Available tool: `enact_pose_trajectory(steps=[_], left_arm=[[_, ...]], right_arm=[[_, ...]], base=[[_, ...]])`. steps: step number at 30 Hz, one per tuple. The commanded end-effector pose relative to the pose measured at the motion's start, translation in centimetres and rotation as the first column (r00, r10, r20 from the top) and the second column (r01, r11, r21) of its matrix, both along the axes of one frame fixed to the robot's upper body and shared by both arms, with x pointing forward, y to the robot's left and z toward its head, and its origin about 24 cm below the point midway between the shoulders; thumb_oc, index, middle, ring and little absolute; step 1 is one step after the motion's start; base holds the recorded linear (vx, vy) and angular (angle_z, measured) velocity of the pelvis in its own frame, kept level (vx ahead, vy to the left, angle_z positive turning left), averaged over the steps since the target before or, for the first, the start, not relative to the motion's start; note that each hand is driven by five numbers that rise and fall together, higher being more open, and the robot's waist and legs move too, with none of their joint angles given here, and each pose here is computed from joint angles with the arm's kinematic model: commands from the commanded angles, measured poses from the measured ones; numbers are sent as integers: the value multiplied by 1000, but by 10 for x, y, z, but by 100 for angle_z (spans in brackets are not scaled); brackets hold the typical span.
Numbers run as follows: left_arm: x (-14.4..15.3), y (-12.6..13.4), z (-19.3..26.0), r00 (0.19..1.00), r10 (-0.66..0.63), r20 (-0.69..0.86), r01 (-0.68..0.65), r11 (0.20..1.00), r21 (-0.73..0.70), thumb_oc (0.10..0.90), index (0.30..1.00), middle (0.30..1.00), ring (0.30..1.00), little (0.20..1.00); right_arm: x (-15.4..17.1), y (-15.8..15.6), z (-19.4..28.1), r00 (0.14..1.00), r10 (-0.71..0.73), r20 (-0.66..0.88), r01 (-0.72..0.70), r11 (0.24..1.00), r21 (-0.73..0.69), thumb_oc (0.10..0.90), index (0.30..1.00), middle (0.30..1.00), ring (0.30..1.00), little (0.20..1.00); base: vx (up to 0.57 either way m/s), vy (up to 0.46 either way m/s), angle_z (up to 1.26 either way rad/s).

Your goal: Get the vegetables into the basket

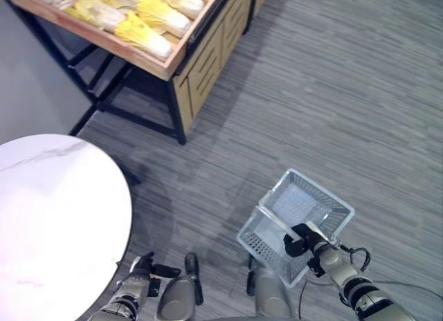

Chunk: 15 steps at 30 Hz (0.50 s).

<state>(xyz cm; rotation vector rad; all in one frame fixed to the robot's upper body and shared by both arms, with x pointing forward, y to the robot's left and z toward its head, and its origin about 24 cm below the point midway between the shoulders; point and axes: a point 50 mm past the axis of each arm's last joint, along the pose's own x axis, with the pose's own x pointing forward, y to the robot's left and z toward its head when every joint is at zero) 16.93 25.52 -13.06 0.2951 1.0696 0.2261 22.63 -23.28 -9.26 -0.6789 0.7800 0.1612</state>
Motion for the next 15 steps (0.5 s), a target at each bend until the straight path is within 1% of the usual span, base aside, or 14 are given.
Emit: enact_pose_trajectory(steps=[1, 4, 7, 10, 12, 15], left_arm=[[-18, 9, -4, 999, 45, -29, -44, 999, 29, 900, 1000, 1000, 1000, 1000], [-24, 11, -6, 996, 82, -41, -81, 996, 23, 900, 1000, 1000, 1000, 1000], [-29, 11, -8, 994, 89, -61, -88, 996, 21, 900, 1000, 1000, 1000, 1000], [-33, 7, -11, 993, 57, -99, -56, 998, 19, 900, 1000, 1000, 1000, 1000], [-35, 6, -13, 993, 38, -112, -36, 999, 19, 900, 1000, 1000, 1000, 1000], [-37, 3, -14, 991, 47, -122, -47, 999, 6, 900, 1000, 1000, 1000, 1000]], right_arm=[[29, -6, 29, 988, 12, 154, -10, 1000, -16, 400, 300, 300, 300, 300], [26, -3, 25, 989, 4, 145, -3, 1000, -3, 400, 300, 300, 300, 300], [25, 0, 24, 990, 8, 142, -8, 1000, 0, 400, 300, 300, 300, 300], [25, 5, 22, 991, 16, 134, -17, 1000, 6, 400, 300, 300, 300, 300], [23, 4, 21, 992, 17, 128, -18, 1000, 5, 400, 300, 300, 300, 300], [24, 5, 22, 991, 30, 127, -31, 1000, -1, 400, 300, 300, 300, 300]], base=[[-92, 121, -64], [-52, 61, -74], [-52, 16, -56], [-55, -28, -21], [-30, -81, -54], [-41, -153, -34]])
